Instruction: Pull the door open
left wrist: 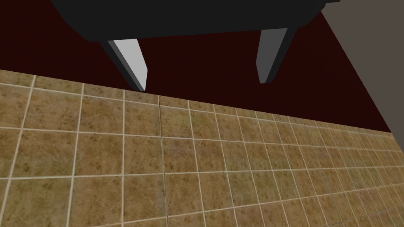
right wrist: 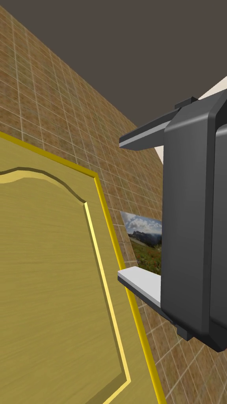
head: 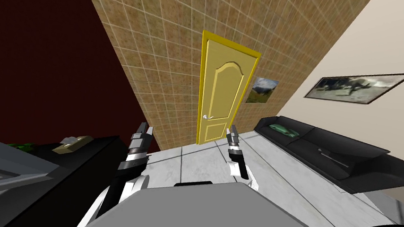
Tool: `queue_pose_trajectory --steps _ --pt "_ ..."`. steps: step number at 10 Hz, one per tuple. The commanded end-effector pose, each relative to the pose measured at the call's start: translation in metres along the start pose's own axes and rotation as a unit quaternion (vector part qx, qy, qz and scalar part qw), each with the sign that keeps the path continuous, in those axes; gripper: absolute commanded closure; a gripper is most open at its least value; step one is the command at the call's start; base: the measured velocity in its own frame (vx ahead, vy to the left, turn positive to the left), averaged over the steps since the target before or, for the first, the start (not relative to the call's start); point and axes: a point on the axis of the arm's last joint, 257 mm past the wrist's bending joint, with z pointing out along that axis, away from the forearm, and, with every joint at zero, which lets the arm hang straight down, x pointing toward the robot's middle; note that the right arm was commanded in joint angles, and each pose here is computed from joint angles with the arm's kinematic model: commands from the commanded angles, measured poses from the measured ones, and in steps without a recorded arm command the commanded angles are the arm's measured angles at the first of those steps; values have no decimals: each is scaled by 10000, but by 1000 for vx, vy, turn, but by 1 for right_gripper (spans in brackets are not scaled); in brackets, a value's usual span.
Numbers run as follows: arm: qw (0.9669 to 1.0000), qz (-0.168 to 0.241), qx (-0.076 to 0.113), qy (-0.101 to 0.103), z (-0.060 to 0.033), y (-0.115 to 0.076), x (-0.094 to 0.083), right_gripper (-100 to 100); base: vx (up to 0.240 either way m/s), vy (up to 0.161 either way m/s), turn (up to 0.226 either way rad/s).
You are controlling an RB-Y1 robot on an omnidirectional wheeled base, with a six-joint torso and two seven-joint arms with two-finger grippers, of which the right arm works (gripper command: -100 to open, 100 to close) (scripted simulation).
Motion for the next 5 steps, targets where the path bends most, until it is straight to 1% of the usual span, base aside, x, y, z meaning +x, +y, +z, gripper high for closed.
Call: queue_pose_trajectory --steps 1,2,3,4,5 --pt "10000 -6 89 1 -29 -101 -14 -100 39 -22 64" --pt "9999 -22 147 9 -11 -199 -39 -100 50 -31 117" --pt "9997 -24 223 3 -40 -266 -44 -100 42 -26 80" --pt "9996 -42 269 9 -18 -352 -71 -100 45 -21 146" --pt "9994 -44 356 2 -53 -428 -78 -100 41 -19 72"
